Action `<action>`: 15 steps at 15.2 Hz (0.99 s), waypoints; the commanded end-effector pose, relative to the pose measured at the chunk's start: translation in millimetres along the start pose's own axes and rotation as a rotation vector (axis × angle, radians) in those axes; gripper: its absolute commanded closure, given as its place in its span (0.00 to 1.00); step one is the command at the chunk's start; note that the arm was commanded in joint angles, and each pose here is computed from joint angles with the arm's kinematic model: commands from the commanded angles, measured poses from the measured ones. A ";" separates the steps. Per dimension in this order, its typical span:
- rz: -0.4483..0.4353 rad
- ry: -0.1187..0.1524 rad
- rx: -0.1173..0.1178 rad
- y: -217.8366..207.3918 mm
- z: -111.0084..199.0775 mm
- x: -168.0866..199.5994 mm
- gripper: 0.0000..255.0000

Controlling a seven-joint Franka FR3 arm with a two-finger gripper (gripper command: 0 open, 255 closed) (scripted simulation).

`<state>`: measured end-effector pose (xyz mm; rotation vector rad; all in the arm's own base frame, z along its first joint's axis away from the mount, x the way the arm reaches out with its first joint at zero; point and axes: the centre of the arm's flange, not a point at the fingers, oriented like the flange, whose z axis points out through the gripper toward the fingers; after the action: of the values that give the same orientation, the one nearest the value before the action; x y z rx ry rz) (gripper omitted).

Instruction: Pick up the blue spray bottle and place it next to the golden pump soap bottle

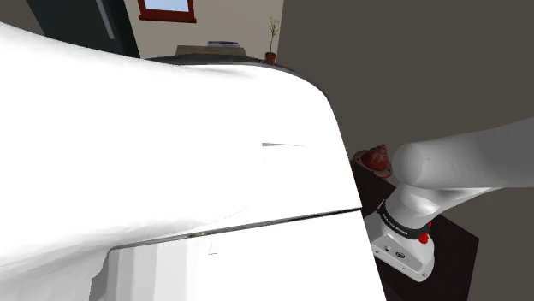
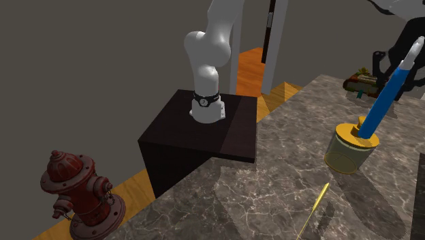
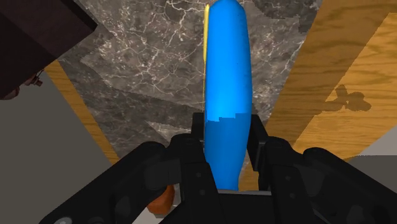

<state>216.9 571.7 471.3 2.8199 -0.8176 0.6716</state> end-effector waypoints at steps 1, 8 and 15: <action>0.000 0.000 0.000 -0.1 10.3 -4.2 1.00; 0.000 0.000 0.000 -0.1 43.3 -20.8 1.00; 0.000 0.000 0.000 -0.1 76.3 -37.5 1.00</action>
<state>217.9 571.5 392.1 2.8200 -0.8175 0.6716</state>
